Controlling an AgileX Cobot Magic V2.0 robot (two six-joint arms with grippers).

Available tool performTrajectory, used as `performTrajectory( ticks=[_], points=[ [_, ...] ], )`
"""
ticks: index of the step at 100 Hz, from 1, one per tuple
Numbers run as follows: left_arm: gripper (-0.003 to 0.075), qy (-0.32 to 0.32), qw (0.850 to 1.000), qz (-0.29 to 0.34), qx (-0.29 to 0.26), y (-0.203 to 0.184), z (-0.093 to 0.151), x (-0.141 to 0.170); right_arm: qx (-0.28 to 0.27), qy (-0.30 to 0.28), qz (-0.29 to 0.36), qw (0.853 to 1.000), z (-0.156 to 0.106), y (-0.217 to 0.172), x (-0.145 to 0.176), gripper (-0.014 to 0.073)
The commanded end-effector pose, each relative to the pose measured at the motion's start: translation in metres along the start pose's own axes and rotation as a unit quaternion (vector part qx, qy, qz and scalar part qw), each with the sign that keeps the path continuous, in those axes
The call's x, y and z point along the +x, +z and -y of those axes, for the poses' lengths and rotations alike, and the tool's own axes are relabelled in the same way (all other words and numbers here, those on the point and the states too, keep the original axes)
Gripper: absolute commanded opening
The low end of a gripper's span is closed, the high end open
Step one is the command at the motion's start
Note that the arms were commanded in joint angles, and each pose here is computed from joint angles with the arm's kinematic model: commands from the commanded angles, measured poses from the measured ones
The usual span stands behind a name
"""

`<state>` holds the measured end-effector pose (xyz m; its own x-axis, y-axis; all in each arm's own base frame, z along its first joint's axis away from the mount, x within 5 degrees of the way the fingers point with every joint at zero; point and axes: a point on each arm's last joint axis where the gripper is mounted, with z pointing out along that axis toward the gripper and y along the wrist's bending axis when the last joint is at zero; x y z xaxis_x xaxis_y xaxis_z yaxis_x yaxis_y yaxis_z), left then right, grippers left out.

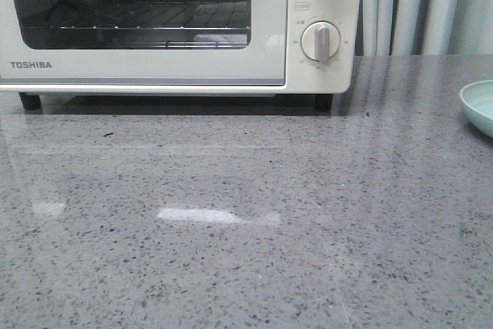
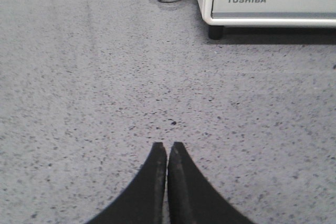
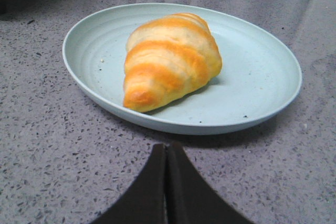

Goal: Put bread in oven

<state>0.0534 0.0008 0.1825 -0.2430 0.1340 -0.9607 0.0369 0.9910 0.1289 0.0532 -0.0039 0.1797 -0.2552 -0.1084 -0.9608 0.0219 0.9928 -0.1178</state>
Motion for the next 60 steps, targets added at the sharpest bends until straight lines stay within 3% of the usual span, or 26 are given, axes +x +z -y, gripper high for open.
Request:
performTrajectory(
  ticks=[1,21,34,45,52,60],
  points=[
    [-0.0021,0.037,0.999,0.031,-0.011,0.000,-0.001,0.001,0.008,-0.009,0.015,1.000,0.001,0.000,0.001,-0.0076],
    [-0.0021,0.046,0.998,0.032,-0.013,0.000,-0.002,0.001,0.009,-0.011,0.045,0.999,0.001,-0.001,-0.004,-0.0076],
    [-0.0021,0.133,0.989,0.047,-0.038,0.000,-0.005,-0.002,0.003,0.024,0.128,0.991,0.000,-0.003,-0.019,-0.0076],
    [-0.0021,0.137,0.986,0.083,-0.036,-0.001,-0.004,-0.009,-0.003,0.109,0.236,0.966,0.003,-0.010,-0.038,-0.0076],
    [-0.0021,0.138,0.984,0.112,-0.033,-0.002,-0.003,-0.014,0.005,0.111,0.304,0.946,0.006,-0.017,-0.048,-0.0076],
    [-0.0021,0.139,0.977,0.159,-0.029,-0.004,-0.001,-0.022,0.016,0.110,0.400,0.910,0.010,-0.029,-0.062,-0.0076]
  ],
)
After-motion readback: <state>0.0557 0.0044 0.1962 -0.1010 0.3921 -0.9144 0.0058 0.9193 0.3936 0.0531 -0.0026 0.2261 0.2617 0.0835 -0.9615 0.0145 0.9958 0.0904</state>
